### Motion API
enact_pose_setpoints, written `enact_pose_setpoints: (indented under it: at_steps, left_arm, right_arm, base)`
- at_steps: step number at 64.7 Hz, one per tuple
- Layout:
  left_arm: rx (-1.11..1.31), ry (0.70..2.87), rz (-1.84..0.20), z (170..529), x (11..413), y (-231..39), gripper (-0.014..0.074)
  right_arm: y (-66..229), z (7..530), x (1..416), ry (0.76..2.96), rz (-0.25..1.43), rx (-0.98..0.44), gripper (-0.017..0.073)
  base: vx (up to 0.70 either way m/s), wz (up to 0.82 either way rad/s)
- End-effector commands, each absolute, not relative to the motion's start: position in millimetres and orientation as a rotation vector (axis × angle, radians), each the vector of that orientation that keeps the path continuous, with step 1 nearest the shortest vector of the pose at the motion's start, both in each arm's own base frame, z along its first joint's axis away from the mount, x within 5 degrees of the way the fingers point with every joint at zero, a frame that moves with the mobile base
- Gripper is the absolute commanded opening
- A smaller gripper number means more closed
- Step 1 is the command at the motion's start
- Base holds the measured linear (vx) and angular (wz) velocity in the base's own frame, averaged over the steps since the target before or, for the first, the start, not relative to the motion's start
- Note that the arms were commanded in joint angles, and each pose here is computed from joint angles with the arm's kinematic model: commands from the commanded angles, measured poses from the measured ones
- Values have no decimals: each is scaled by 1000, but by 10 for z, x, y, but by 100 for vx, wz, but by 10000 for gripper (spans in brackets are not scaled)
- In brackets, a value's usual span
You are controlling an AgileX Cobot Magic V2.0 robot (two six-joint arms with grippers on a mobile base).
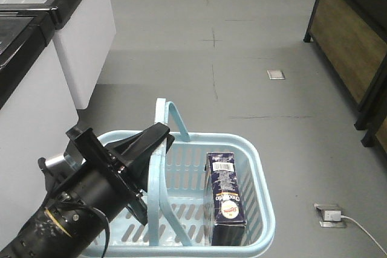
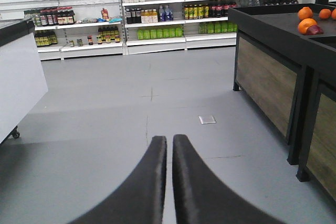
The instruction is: Left arm holds basket, right arm returns cookies
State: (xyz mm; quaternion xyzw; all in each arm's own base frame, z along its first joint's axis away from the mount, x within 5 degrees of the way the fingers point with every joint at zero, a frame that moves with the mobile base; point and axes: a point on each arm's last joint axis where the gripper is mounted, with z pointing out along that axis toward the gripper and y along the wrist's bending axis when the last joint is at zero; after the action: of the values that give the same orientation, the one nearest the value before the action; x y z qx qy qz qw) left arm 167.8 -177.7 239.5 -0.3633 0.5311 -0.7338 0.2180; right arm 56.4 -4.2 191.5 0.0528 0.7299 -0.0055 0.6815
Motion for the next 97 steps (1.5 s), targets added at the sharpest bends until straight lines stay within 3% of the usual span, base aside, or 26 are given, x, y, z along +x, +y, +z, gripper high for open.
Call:
enact_pose_setpoints:
  at_steps: [1, 97]
  left_arm:
    - [-835, 1088, -2244, 2798, 1610, -1693, -4]
    - [-825, 1093, -2235, 2798, 1609, -1695, -3]
  right_arm:
    - [-47, 1931, 563, 1568, -26, 109, -3]
    - [-47, 1931, 563, 1568, -26, 109, -3]
  base:
    - [0, 0]
    - [0, 0]
